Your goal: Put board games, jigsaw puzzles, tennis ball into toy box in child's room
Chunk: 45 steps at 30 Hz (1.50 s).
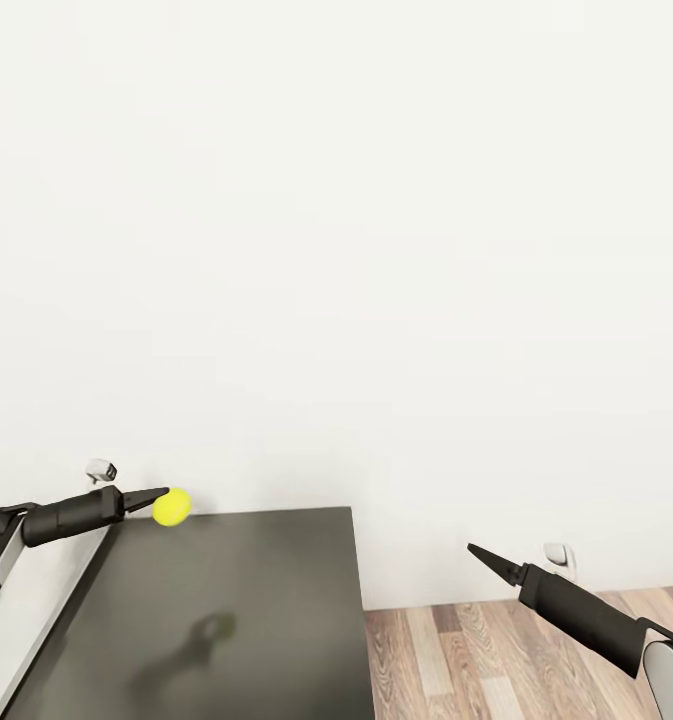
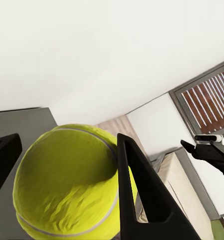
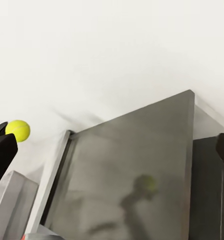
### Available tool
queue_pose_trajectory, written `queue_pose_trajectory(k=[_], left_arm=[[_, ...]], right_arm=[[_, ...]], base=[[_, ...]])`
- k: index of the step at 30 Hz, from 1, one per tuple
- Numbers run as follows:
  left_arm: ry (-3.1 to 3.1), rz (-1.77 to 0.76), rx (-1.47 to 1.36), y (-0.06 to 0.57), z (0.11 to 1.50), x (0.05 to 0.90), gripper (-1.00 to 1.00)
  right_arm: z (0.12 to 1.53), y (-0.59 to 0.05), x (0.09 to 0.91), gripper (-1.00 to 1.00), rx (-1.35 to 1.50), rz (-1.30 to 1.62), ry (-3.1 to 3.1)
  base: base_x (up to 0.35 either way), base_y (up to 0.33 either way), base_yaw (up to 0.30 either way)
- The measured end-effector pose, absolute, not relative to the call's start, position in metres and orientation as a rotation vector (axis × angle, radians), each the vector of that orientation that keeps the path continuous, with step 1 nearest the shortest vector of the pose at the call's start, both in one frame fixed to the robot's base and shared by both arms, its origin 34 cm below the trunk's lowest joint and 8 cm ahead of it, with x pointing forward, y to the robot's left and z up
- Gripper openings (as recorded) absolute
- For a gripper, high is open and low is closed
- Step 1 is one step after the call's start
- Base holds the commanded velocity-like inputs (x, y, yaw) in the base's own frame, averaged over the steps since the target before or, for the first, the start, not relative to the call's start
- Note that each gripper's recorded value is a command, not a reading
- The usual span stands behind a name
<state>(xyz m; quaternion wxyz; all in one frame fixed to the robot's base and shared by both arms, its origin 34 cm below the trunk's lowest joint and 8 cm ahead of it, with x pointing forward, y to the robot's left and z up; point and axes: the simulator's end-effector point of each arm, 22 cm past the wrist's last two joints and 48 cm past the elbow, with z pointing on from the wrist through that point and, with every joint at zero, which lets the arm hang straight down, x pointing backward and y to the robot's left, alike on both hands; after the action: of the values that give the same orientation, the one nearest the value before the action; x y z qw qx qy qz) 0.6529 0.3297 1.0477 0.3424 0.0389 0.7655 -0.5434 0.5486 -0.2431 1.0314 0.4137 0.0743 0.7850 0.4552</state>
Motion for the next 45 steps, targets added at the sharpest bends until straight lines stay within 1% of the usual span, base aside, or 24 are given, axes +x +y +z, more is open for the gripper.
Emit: queue_pose_trajectory(k=[22, 38, 45], left_arm=[[1.962, -1.399, 0.126, 0.330, 1.067, 0.650, -1.00], [1.940, -1.391, 0.144, 0.330, 1.081, 0.649, -1.00], [1.930, -1.389, 0.152, 0.330, 1.088, 0.648, -1.00]], right_arm=[[1.051, -0.242, 0.546, 1.00, 0.159, 1.156, 1.928], [1.084, -0.255, 0.539, 1.00, 0.135, 1.205, 1.812], [1.089, -0.255, 0.538, 1.00, 0.127, 1.203, 1.801]], base=[[0.000, 0.000, 0.000], [0.000, 0.000, 0.000], [0.000, -0.095, 0.000]])
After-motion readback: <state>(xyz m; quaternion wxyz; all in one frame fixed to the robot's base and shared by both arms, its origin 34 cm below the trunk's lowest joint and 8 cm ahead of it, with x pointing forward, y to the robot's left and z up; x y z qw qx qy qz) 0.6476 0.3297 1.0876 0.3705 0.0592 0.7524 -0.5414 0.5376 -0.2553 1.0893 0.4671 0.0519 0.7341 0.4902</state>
